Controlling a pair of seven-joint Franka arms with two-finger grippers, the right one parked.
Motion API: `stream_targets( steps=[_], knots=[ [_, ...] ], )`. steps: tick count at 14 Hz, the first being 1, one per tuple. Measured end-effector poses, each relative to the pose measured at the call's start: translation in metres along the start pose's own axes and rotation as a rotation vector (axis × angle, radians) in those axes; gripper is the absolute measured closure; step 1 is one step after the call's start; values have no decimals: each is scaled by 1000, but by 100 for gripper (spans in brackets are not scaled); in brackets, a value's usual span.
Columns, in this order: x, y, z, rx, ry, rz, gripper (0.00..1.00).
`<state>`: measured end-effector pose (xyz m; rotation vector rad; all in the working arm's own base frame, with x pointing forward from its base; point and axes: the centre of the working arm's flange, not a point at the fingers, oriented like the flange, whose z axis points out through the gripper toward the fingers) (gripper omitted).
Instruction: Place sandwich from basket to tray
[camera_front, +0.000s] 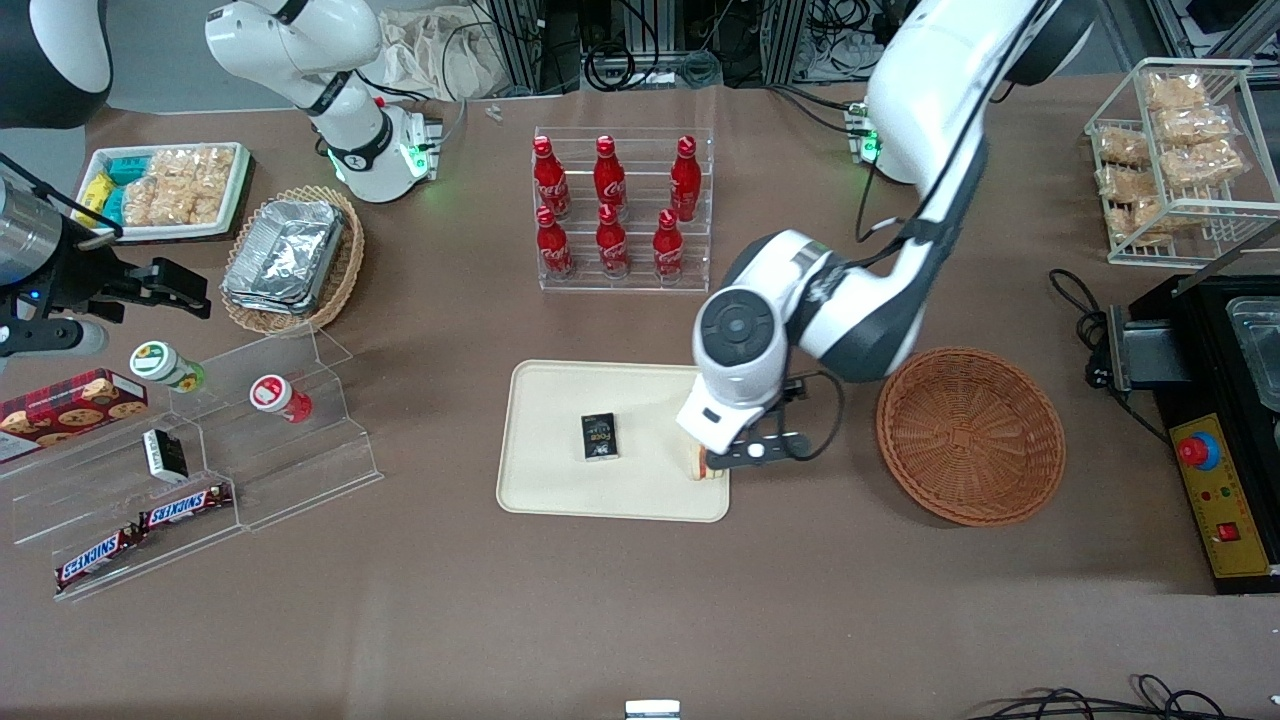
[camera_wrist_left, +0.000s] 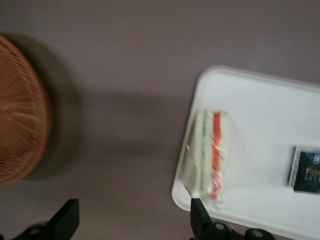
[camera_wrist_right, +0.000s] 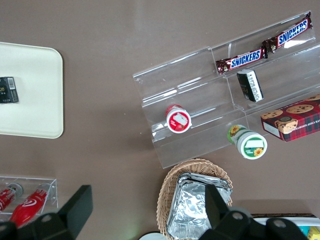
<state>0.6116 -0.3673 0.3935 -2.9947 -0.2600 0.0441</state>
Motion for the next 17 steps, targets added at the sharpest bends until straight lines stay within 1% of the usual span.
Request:
stream_targets(
  steps=[2,4,5,7,8,9,10,11,14,15,17],
  knots=[
    [25,-62,-34,-24,6,-25,0],
    [32,-131,-52,-29,-5,1,0],
    [31,-168,-57,-39,-17,27,0],
    [21,-249,-63,-82,-23,84,0],
    [14,-287,-63,-99,-14,95,0],
    [5,-317,-59,-108,3,93,0],
    [-4,-335,-53,-112,20,86,0],
    [-12,-340,-47,-111,27,85,0],
    [-17,-330,-45,-112,34,103,0],
    [-15,-330,-49,-112,31,105,0],
    [-9,-330,-61,-109,10,133,0]
  ],
)
